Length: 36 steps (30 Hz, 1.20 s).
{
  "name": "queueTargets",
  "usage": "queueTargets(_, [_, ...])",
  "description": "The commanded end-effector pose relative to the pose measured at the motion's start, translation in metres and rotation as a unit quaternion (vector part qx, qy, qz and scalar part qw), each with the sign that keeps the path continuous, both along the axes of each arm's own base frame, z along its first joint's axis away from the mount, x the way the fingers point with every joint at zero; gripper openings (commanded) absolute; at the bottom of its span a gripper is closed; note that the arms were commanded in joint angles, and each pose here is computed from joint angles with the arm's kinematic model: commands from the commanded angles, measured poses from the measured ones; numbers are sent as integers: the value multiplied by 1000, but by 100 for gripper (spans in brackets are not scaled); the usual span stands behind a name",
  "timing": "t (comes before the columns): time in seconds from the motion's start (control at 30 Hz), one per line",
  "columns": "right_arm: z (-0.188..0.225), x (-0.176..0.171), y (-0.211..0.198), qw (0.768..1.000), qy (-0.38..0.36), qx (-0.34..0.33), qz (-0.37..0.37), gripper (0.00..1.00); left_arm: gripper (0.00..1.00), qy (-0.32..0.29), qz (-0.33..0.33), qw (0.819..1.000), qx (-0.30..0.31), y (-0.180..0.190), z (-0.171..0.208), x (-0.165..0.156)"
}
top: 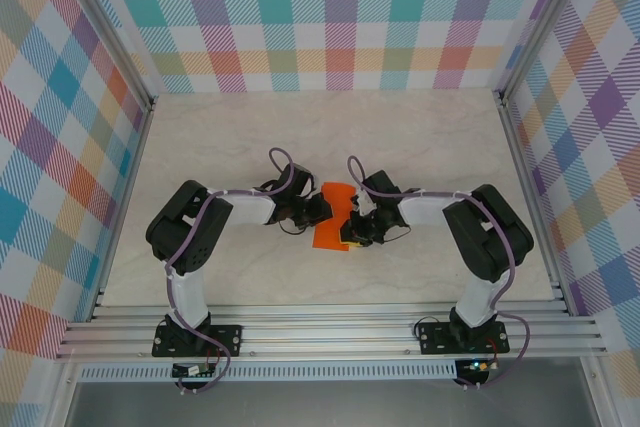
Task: Fold a paper plane with a square sheet of paper (pick it up from the middle)
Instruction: Fold the triangle a second time at the center of the table.
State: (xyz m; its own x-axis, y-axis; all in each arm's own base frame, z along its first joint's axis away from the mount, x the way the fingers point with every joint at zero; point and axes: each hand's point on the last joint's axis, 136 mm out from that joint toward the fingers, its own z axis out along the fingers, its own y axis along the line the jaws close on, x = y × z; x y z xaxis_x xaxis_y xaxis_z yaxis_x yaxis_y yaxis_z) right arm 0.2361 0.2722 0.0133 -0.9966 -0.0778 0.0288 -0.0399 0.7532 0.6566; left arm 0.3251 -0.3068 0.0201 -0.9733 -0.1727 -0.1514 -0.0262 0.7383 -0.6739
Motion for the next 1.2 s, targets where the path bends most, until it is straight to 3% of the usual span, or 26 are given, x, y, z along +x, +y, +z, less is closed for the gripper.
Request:
queueTargets(0.0, [-30, -36, -27, 996, 67, -58, -7, 16, 10, 28, 1, 999, 46, 14, -20, -12])
queueTargets(0.2, [-28, -29, -21, 997, 60, -48, -13, 15, 24, 19, -18, 999, -18, -9, 14, -15])
queueTargets(0.4, [-27, -24, -19, 997, 56, -44, -17, 15, 26, 13, -6, 999, -50, -18, 34, -25])
queueTargets(0.67, [-28, -23, -19, 997, 55, -44, -21, 14, 26, 36, -7, 997, -64, -28, 17, -40])
queueTargets(0.87, [-27, -23, -19, 997, 54, -44, -22, 14, 26, 55, 3, 998, -43, -24, -6, -45])
queueTargets(1.03, [-27, -25, -24, 997, 51, -57, -18, 13, 25, 41, 25, 998, 51, 6, -25, -40])
queueTargets(1.17, [-28, -29, -28, 997, 52, -63, -17, 13, 24, 30, 46, 994, 90, 27, -30, -27])
